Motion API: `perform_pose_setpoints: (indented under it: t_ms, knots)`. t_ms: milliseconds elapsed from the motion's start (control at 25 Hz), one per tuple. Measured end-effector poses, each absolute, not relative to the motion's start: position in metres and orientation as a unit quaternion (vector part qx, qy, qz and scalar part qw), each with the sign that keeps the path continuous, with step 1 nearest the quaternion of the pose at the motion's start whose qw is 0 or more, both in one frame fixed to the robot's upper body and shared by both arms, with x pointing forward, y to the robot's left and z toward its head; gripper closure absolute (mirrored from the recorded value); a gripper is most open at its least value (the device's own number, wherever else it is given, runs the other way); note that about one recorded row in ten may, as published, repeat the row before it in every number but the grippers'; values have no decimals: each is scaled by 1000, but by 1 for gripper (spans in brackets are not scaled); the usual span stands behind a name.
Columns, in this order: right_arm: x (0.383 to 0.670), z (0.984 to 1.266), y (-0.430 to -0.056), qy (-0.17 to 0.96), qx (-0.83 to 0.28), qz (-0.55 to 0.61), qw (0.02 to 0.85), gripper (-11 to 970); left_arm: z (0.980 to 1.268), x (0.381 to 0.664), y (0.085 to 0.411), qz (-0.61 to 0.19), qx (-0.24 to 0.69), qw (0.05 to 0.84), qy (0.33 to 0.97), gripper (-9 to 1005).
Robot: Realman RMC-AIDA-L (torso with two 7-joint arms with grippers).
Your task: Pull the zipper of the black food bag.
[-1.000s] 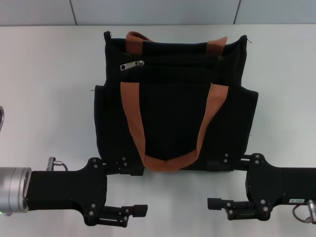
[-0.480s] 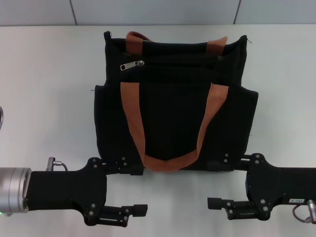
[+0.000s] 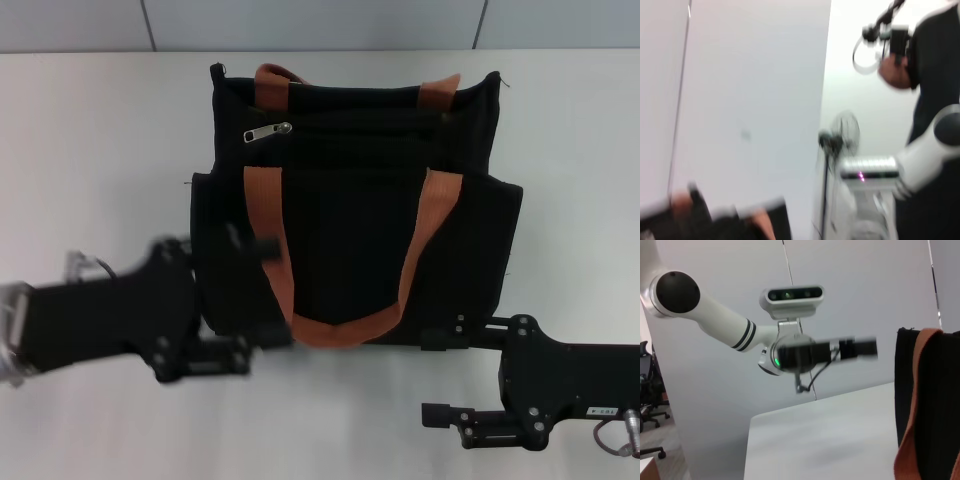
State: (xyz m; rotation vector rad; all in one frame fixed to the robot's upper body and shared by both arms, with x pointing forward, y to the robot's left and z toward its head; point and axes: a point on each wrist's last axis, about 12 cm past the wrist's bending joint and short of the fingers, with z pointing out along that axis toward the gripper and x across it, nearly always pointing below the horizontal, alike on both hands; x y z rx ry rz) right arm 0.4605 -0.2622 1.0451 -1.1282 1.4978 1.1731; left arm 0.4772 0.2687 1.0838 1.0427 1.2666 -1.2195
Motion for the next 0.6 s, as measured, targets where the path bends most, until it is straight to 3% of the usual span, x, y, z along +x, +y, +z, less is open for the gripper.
perform_pose_setpoints:
  t_ms: [320,440,600]
  knots:
    - [459,1044,-261,606,-453,477,447,234,1102,491,304,-451,311,649,528,223]
    - [459,1044,-261,605,-452,478,448,234,1098,506,323,-397,272,655,583,226]
    - [459,1044,-262,605,-452,479,448,235,1094,514,328,-370,292,630,617,229]
